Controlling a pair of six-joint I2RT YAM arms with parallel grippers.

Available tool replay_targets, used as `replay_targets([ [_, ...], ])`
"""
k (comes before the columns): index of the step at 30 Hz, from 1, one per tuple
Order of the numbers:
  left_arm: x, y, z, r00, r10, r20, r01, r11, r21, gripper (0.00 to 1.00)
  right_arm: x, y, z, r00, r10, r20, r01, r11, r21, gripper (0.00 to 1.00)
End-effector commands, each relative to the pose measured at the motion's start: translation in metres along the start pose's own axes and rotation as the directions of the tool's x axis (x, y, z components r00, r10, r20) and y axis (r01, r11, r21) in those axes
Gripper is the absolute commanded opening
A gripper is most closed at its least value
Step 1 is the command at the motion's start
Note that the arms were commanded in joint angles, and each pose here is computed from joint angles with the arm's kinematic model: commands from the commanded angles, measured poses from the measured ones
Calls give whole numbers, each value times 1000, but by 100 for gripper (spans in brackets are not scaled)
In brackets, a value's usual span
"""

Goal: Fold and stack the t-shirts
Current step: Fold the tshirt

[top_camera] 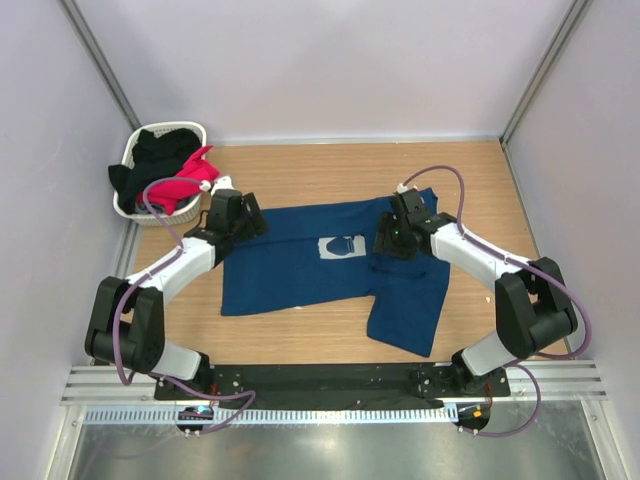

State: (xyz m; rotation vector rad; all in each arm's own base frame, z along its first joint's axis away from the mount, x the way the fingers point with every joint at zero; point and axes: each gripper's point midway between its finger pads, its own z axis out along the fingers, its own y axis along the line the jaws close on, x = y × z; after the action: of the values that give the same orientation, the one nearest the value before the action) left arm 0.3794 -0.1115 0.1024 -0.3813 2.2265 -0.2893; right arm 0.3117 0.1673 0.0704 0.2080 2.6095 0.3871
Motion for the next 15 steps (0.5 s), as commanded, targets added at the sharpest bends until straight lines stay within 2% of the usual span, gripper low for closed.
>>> replay_targets([
  [1,-12,-4,0,999,18,32,-18,1000,0,76,-46,0,-37,990,-28,140,17,997,79,66],
  [5,-19,-3,6,999,12,32,-11,999,-47,76,-89,-2,-46,968,-45,248,9,990,144,70],
  [7,-36,-13,9,999,7,44,-5,999,-43,75,-121,-4,-49,950,-38,310,-16,985,170,72],
  [9,-29,-11,22,1000,13,-5,-13,997,-77,69,-138,-15,-29,947,-37,319,-39,973,229,72],
  [11,-31,-7,35,1000,-14,-1,13,991,-130,60,-171,-28,-26,920,-8,391,-107,957,270,72],
  [15,-37,0,51,999,-30,25,35,982,-188,49,-195,-63,23,921,56,385,-187,931,313,70],
])
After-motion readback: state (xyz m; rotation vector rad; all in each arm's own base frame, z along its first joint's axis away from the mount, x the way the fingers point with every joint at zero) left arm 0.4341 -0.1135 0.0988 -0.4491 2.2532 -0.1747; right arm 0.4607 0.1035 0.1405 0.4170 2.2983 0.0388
